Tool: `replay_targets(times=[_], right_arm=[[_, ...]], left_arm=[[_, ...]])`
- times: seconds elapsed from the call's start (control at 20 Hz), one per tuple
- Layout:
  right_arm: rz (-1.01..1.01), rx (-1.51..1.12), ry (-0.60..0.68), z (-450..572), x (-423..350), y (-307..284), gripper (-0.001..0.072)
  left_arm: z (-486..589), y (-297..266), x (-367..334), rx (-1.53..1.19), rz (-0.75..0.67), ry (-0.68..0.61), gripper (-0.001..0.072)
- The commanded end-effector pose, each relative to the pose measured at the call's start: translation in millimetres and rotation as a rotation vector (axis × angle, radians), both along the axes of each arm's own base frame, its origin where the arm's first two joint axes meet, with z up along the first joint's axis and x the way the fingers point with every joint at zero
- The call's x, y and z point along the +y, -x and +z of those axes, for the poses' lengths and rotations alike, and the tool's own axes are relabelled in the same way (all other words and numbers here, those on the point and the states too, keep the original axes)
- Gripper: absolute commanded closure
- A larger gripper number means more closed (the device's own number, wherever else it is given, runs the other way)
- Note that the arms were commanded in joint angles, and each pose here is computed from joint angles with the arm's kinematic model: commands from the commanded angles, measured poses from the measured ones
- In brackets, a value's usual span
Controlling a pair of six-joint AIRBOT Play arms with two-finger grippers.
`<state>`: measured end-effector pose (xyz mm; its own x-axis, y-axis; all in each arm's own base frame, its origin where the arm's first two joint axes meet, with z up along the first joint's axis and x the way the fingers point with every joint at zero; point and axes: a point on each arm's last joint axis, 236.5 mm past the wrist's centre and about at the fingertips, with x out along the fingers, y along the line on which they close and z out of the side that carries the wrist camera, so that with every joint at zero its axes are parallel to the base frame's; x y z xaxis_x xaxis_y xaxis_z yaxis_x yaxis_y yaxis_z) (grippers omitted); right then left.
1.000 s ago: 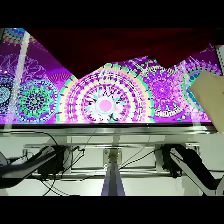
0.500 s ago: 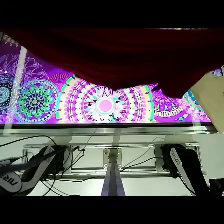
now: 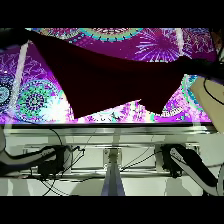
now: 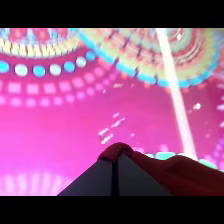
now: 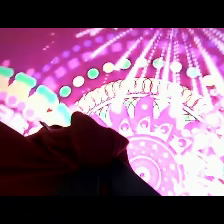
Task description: Fold the clothes and pants, and hang the long-sleeved shirts on hangers.
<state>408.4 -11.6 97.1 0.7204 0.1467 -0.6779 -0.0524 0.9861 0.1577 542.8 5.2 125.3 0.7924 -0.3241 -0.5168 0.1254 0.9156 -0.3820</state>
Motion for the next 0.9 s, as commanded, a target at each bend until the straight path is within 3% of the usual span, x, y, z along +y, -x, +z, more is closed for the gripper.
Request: replay_targets(times=[0.0,0.15,0.2,0.25,0.3,0.35,0.4,0.45,0.5,0.7,0.85], right_arm=[[-0.136,0.036,-0.049,-90.8,-25.1,-48.8,0.0699],[-0.258,-0.009,-0.093,-122.3,-44.0,-76.9,0.0698],[-0.286,-0.041,-0.084,-121.5,-51.8,-83.3,0.0661],[-0.312,-0.076,-0.072,-115.9,-62.4,-88.1,0.0480],[-0.331,-0.090,-0.068,-110.7,-72.6,-89.7,0.0379],[-0.341,-0.071,-0.079,-109.7,-82.5,-87.1,0.0377],[-0.350,-0.027,-0.101,-112.2,-93.9,-79.5,0.0377],[-0.351,0.037,-0.121,-117.9,-105.0,-67.0,0.0376],[-0.335,0.112,-0.123,-125.9,-114.1,-50.8,0.0374],[-0.231,0.422,-0.227,-166.1,-117.1,24.1,0.0372],[-0.175,0.540,-0.362,-196.9,-90.3,38.2,0.0276]], left_arm=[[-101.5,-52.6,-24.1,0.047,0.065,-0.052,0.0700],[-114.1,-73.9,-37.6,-0.022,0.114,-0.087,0.0698],[-107.9,-79.0,-36.2,-0.056,0.135,-0.097,0.0691],[-100.4,-81.7,-33.8,-0.081,0.150,-0.103,0.0685],[-93.5,-81.2,-33.3,-0.092,0.148,-0.107,0.0684],[-87.9,-76.9,-31.5,-0.086,0.130,-0.118,0.0621],[-85.4,-68.4,-31.1,-0.058,0.092,-0.131,0.0429],[-86.9,-53.8,-31.9,-0.003,0.036,-0.141,0.0143],[-90.0,-37.1,-31.1,0.062,-0.015,-0.139,0.0031],[-115.2,41.9,-15.2,0.403,-0.122,0.007,0.0033],[-141.6,88.7,-4.9,0.604,-0.104,0.121,0.0077]])
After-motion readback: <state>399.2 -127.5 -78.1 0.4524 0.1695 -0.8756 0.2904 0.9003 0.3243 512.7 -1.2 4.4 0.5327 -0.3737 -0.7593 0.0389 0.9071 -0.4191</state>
